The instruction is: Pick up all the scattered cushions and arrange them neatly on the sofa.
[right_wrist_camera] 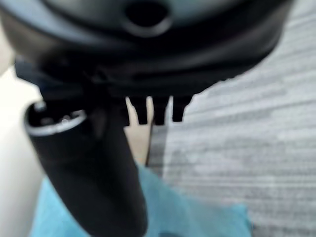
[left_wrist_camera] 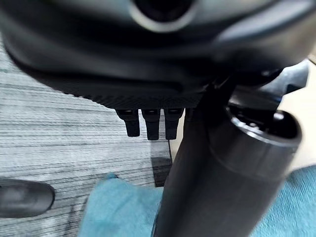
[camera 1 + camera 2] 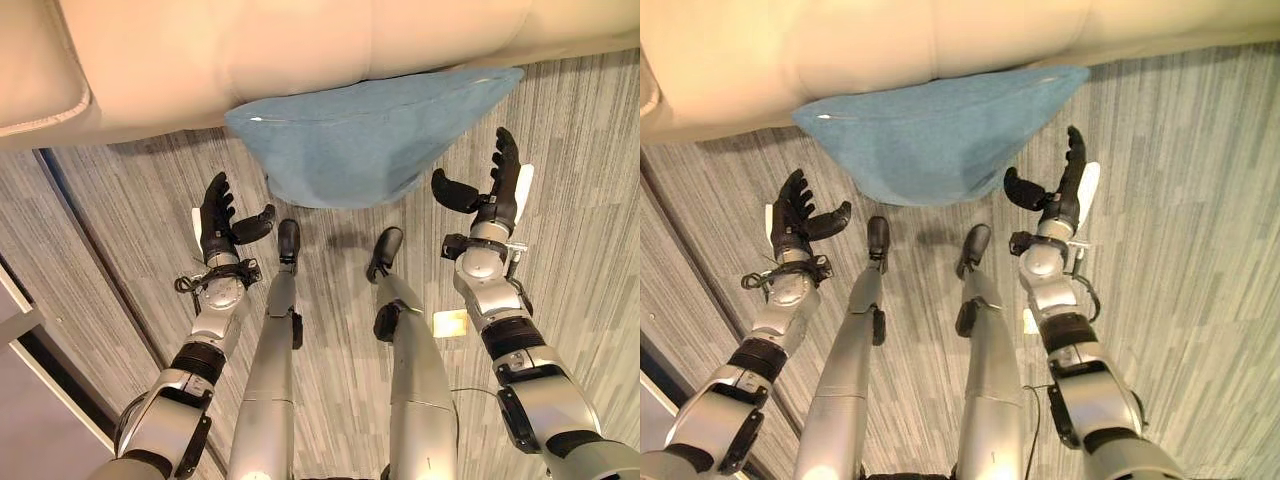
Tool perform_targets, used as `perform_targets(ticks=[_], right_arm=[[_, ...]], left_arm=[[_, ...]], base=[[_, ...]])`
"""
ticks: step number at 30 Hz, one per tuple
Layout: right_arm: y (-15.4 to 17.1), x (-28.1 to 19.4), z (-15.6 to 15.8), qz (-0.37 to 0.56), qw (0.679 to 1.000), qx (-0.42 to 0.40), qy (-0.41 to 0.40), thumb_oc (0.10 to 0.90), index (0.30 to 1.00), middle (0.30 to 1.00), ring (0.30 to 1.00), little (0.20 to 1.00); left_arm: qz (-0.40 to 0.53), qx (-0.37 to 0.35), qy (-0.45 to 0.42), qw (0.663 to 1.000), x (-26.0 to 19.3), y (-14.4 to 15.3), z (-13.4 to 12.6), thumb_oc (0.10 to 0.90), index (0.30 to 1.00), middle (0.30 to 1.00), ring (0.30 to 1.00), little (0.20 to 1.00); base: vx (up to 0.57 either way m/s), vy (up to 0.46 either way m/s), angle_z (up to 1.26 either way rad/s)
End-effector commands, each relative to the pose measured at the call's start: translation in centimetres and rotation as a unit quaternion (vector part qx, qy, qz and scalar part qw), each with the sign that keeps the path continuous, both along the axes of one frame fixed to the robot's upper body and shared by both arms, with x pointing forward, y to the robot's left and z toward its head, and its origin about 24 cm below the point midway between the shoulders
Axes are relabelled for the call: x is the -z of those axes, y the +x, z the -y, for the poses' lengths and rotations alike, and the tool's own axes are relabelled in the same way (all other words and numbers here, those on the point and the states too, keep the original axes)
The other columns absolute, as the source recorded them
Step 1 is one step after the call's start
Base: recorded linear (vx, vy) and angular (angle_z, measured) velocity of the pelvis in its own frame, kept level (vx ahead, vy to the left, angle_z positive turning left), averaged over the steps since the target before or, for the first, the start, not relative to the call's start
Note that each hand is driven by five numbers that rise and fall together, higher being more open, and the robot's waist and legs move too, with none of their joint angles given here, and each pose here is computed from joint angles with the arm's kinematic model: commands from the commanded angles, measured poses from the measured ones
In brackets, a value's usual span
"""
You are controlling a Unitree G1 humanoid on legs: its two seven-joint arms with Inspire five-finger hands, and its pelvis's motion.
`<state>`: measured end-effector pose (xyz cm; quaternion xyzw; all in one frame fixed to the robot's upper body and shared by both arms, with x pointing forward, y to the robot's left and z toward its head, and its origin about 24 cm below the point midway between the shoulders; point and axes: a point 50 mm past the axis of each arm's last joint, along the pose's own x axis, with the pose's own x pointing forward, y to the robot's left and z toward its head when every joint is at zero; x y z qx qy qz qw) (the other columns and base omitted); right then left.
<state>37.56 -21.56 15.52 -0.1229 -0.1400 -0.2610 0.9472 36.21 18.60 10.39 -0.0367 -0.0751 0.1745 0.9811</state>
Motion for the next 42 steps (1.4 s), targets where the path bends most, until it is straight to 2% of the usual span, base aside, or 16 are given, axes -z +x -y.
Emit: perform_targets(ticks=[1, 6, 10, 15, 20, 21, 22, 23, 25, 29, 35, 36, 42], right_arm=[[-1.8, -0.2, 2.1, 0.058, 0.998, 0.019, 0.019, 0.800, 0.900, 0.900, 0.900, 0.900], [-1.3, -3.5, 2.5, 0.113, 0.993, 0.002, 0.041, 0.800, 0.900, 0.900, 0.900, 0.900], [-0.5, -6.9, 1.5, 0.153, 0.986, -0.056, 0.046, 0.800, 0.900, 0.900, 0.900, 0.900], [0.8, -9.7, -2.6, 0.165, 0.969, -0.175, 0.050, 0.800, 0.900, 0.900, 0.900, 0.900], [1.1, -10.1, -8.6, 0.149, 0.940, -0.303, 0.041, 0.800, 0.900, 0.900, 0.900, 0.900], [1.1, -10.1, -9.7, 0.143, 0.935, -0.323, 0.029, 0.596, 0.594, 0.594, 0.594, 0.594], [1.0, -10.1, -10.6, 0.139, 0.929, -0.341, 0.021, 0.493, 0.439, 0.439, 0.439, 0.439], [0.8, -9.8, -11.8, 0.135, 0.921, -0.366, 0.013, 0.400, 0.300, 0.300, 0.300, 0.300], [0.3, -9.8, -12.6, 0.144, 0.912, -0.385, 0.012, 0.400, 0.300, 0.300, 0.300, 0.300], [-0.4, -8.4, -11.9, 0.152, 0.912, -0.379, 0.040, 0.400, 0.300, 0.300, 0.300, 0.300], [-2.9, -2.9, -9.5, 0.134, 0.922, -0.357, 0.076, 0.400, 0.300, 0.300, 0.300, 0.300], [-4.2, -0.4, -8.8, 0.112, 0.926, -0.349, 0.089, 0.400, 0.300, 0.300, 0.300, 0.300], [-7.0, 2.6, -8.0, 0.090, 0.932, -0.340, 0.091, 0.400, 0.300, 0.300, 0.300, 0.300]], left_arm=[[0.031, -0.016, -0.010, 0.999, 0.1, -0.9, -1.0, 0.800, 0.900, 0.900, 0.900, 0.900], [0.072, -0.002, -0.003, 0.997, -2.9, 0.2, -0.7, 0.800, 0.900, 0.900, 0.900, 0.900], [0.105, 0.035, 0.001, 0.994, -5.5, 1.2, 0.2, 0.800, 0.900, 0.900, 0.900, 0.900], [0.151, 0.106, -0.001, 0.983, -8.5, 1.8, 3.3, 0.800, 0.900, 0.900, 0.900, 0.900], [0.180, 0.156, -0.012, 0.971, -10.4, 1.9, 6.3, 0.800, 0.900, 0.900, 0.900, 0.900], [0.188, 0.163, -0.015, 0.969, -10.7, 1.8, 6.7, 0.591, 0.587, 0.587, 0.587, 0.587], [0.196, 0.171, -0.019, 0.965, -11.1, 1.7, 7.1, 0.544, 0.516, 0.516, 0.516, 0.516], [0.217, 0.183, -0.027, 0.958, -12.0, 1.4, 7.6, 0.400, 0.300, 0.300, 0.300, 0.300], [0.247, 0.194, -0.037, 0.949, -13.2, 0.9, 8.0, 0.400, 0.300, 0.300, 0.300, 0.300], [0.258, 0.201, -0.035, 0.944, -12.9, 0.2, 8.0, 0.400, 0.300, 0.300, 0.300, 0.300], [0.209, 0.236, -0.056, 0.947, -7.1, -2.3, 8.0, 0.400, 0.300, 0.300, 0.300, 0.300], [0.181, 0.255, -0.055, 0.948, -4.6, -3.5, 8.0, 0.400, 0.300, 0.300, 0.300, 0.300], [0.148, 0.258, -0.075, 0.952, -1.3, -5.9, 7.3, 0.400, 0.300, 0.300, 0.300, 0.300]], base=[[0.00, 0.000, 0.00], [-0.01, -0.050, 0.01], [0.02, -0.025, 0.02], [0.02, -0.013, 0.03], [0.00, -0.001, 0.01], [0.00, 0.000, 0.00], [0.00, 0.000, 0.00], [0.00, 0.000, 0.00], [0.00, 0.000, 0.00], [-0.03, -0.006, 0.04], [-0.07, -0.056, 0.05], [-0.01, -0.110, 0.10], [0.06, -0.087, 0.09]])
